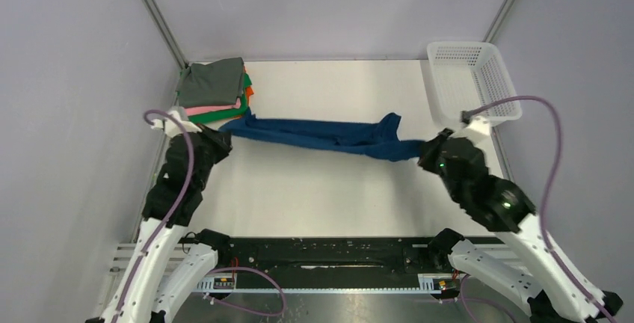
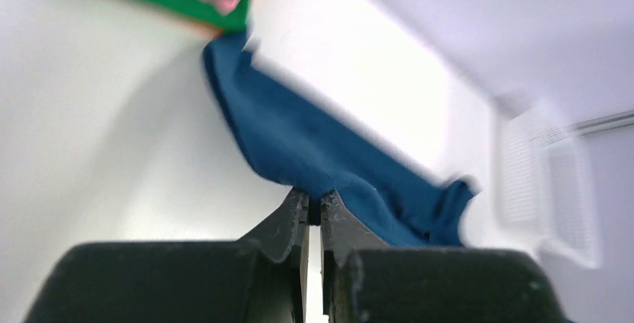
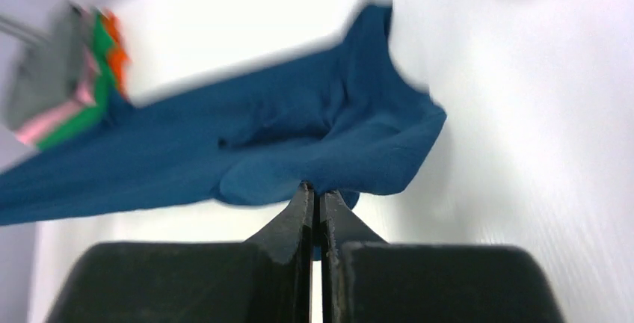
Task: Fold and stack the t-shirts
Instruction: Flatten out the tshirt
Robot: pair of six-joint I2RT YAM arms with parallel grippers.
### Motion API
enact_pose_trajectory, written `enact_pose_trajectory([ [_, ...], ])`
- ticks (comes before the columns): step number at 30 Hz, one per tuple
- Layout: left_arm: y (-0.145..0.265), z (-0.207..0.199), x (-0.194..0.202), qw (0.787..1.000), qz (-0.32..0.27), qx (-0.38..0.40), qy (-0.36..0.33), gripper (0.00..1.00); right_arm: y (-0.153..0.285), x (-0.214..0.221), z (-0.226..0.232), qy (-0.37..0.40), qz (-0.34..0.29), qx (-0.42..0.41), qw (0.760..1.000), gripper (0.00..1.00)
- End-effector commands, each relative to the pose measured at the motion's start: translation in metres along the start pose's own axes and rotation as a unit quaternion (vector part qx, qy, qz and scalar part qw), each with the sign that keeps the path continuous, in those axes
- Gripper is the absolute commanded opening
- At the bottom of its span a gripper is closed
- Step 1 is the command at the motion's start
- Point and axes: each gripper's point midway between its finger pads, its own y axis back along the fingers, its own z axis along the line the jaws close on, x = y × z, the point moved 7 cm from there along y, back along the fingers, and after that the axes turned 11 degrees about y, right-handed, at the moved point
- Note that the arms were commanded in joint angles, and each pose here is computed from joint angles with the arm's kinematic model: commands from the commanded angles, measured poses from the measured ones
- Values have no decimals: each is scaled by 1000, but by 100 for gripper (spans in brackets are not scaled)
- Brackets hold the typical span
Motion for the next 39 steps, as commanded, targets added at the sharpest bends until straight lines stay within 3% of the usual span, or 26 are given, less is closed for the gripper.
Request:
enact_pose_trajectory([
  [1, 55, -57, -61, 988, -87, 122, 30, 0, 55, -77, -22, -5, -146, 38, 989, 0],
  [6, 117, -91, -107, 965, -151, 212, 39, 0, 114, -128, -30, -15, -220, -12, 975, 0],
  [12, 186, -124, -137, 932, -165, 323, 19, 0, 179, -168, -29, -2, -272, -123, 954, 0],
  [17, 242, -131, -155, 906, -185, 380, 9, 0, 231, -184, -27, 33, -287, -228, 930, 0],
  [23, 297, -129, -166, 876, -206, 436, 5, 0, 279, -195, -37, 45, -317, -294, 901, 0],
  [26, 314, -132, -163, 863, -190, 469, -6, 0, 296, -199, -38, 52, -327, -320, 888, 0],
  [33, 291, -138, -160, 877, -173, 448, -5, 0, 281, -213, -34, 61, -333, -271, 901, 0],
  [39, 209, -152, -161, 926, -162, 341, -6, 0, 214, -239, -30, 82, -328, -61, 939, 0],
])
